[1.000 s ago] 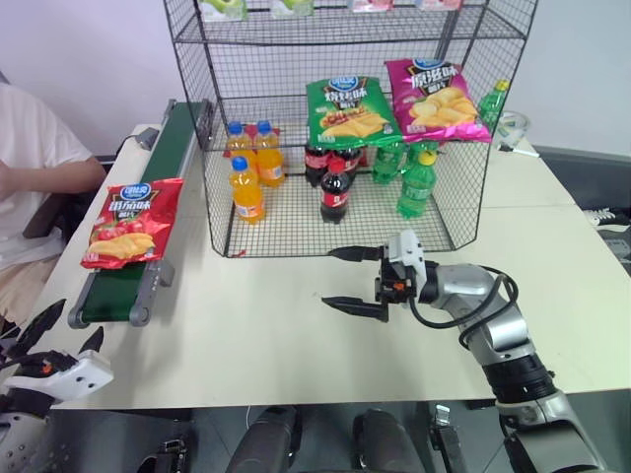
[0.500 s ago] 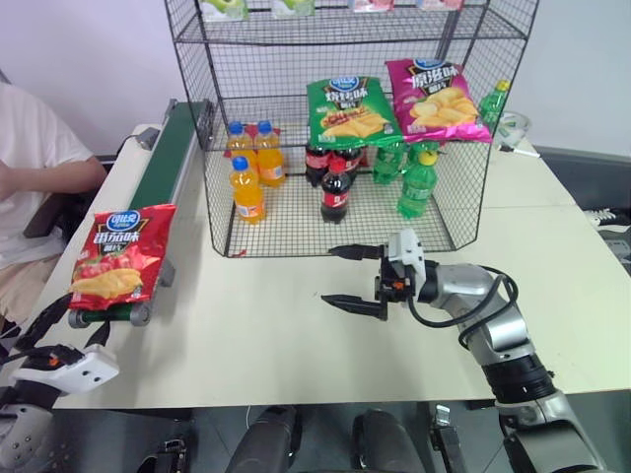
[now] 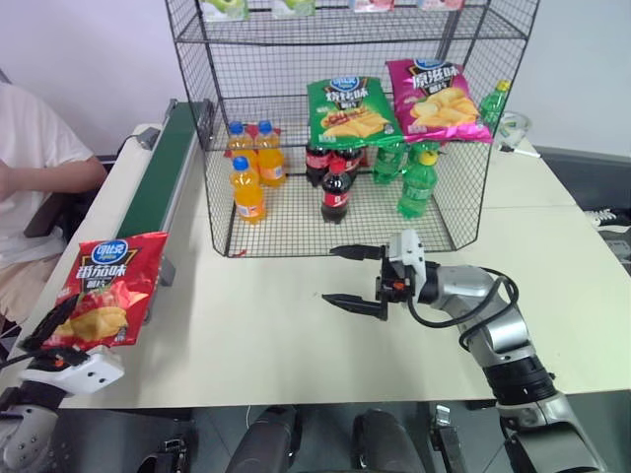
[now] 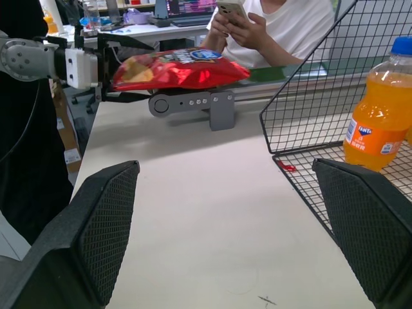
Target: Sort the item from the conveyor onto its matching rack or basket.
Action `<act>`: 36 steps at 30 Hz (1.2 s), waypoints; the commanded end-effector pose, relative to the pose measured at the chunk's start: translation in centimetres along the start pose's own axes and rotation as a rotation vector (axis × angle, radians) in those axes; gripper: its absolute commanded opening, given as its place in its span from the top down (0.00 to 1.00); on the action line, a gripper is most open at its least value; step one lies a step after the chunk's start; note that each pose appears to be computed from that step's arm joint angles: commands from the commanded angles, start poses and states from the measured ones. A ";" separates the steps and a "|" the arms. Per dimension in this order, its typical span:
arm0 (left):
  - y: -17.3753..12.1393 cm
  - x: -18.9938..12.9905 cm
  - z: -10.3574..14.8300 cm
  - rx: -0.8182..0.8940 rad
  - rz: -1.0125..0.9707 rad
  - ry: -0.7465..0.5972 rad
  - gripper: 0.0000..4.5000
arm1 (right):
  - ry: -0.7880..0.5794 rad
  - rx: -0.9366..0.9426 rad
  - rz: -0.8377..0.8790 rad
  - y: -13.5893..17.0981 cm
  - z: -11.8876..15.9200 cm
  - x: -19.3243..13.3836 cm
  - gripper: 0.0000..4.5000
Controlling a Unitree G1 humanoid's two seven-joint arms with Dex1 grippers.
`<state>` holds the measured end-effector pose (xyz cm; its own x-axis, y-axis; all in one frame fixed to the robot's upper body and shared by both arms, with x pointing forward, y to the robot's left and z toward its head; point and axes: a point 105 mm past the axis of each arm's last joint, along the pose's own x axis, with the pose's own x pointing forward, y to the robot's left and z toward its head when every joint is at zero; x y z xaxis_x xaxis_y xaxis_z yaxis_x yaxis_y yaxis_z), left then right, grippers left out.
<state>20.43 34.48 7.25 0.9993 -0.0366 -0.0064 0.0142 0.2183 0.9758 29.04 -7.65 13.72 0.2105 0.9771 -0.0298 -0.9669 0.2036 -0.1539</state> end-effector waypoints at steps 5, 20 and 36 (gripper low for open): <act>1.2 -0.4 0.8 0.005 0.072 0.003 0.30 | -0.014 -0.054 -0.008 -0.7 1.1 -0.7 0.00; 1.4 -1.1 1.2 -0.005 0.094 0.027 0.98 | -0.004 -0.057 -0.020 -0.8 0.9 -1.1 0.00; 11.9 2.2 9.2 0.115 0.297 -0.273 0.98 | -0.116 -0.093 -0.232 -1.5 4.3 -5.0 0.00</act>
<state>22.50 28.55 18.92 0.9337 -0.2208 0.2819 -0.2491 0.1651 0.9543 29.30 -12.07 16.16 0.3883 0.9187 0.0718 -0.9024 0.3949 -0.1726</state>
